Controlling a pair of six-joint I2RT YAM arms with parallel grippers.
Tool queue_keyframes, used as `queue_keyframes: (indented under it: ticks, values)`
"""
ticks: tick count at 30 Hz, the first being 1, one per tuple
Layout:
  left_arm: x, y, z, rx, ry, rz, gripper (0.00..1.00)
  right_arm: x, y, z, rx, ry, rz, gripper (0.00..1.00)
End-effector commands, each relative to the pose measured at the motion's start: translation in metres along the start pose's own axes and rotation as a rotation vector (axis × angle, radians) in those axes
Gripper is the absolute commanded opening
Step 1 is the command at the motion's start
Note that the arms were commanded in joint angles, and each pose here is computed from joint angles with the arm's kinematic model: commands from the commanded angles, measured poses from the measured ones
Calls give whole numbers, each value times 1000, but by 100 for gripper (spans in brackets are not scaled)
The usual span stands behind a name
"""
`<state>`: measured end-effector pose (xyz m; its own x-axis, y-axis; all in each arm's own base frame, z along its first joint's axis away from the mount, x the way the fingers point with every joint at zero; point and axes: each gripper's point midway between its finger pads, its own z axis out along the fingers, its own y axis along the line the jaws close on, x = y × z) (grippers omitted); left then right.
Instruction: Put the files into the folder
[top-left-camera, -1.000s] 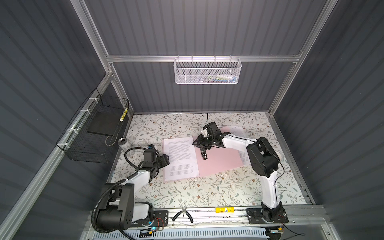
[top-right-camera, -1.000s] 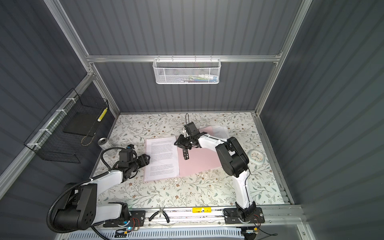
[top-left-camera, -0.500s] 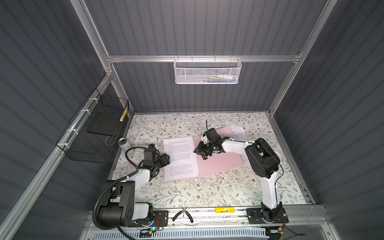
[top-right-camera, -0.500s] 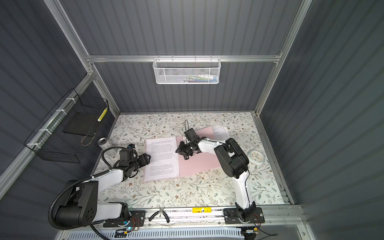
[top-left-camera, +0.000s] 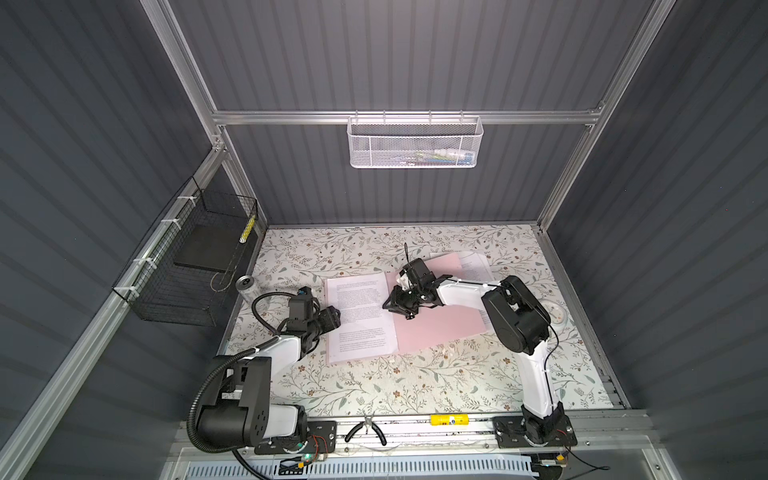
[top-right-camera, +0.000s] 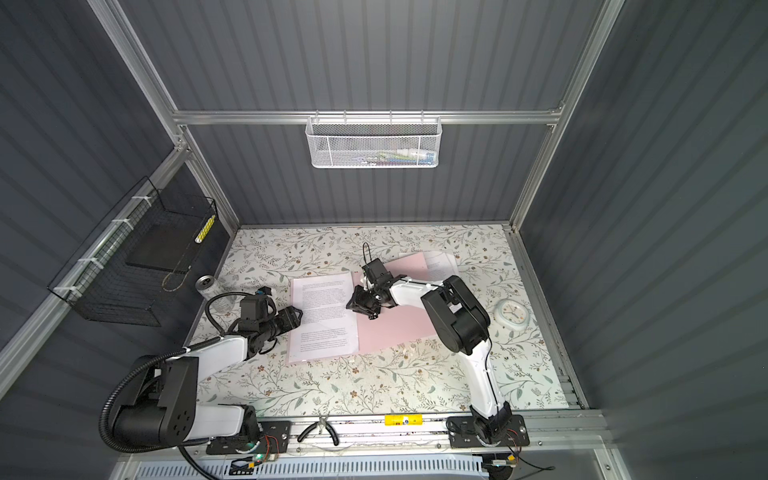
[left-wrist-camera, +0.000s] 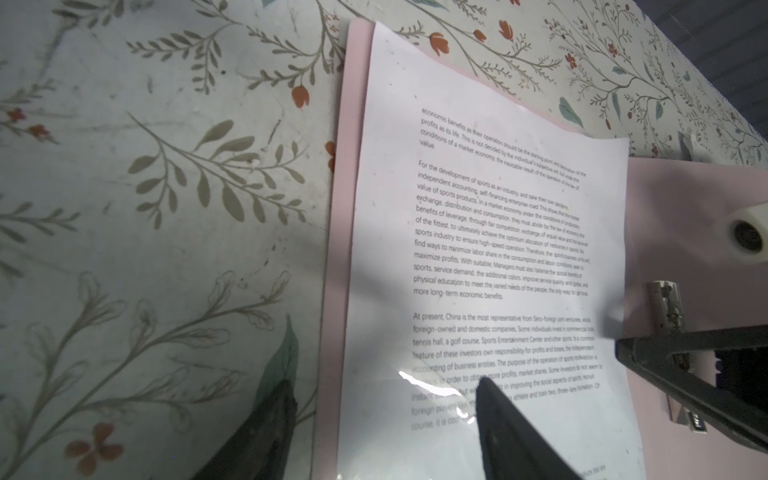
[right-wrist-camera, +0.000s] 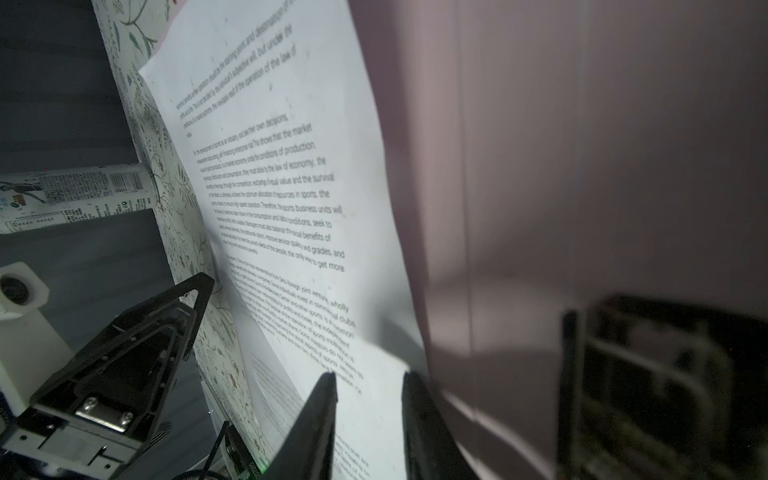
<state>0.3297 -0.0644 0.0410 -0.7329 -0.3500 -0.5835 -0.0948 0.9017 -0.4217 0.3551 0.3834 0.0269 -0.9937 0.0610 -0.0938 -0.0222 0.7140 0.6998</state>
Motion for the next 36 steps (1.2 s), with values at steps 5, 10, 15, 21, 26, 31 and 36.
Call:
queue_keyframes:
  ticks: [5, 10, 15, 21, 26, 31, 36]
  values:
    - [-8, -6, 2, 24, 1, 14, 69, 8, -6, 9, 20, 33, 0, 31]
    - [-8, -5, 2, 19, 1, 12, 69, 1, -9, -3, 62, -30, -20, 31]
    - [-8, -5, 2, 20, -2, 13, 69, -11, -11, -2, 103, -40, -48, 34]
    - [-8, -6, 1, 21, -7, 12, 69, -19, -16, -8, 115, -74, -45, 34]
    - [-9, -6, 1, 20, -7, 14, 69, -19, -17, -2, 106, -51, -40, 34]
    - [-8, -5, 1, 19, -8, 14, 69, -14, -13, 9, 75, -18, -32, 33]
    - [-9, -5, 1, 18, -9, 14, 69, -11, -11, 11, 72, -11, -37, 33]
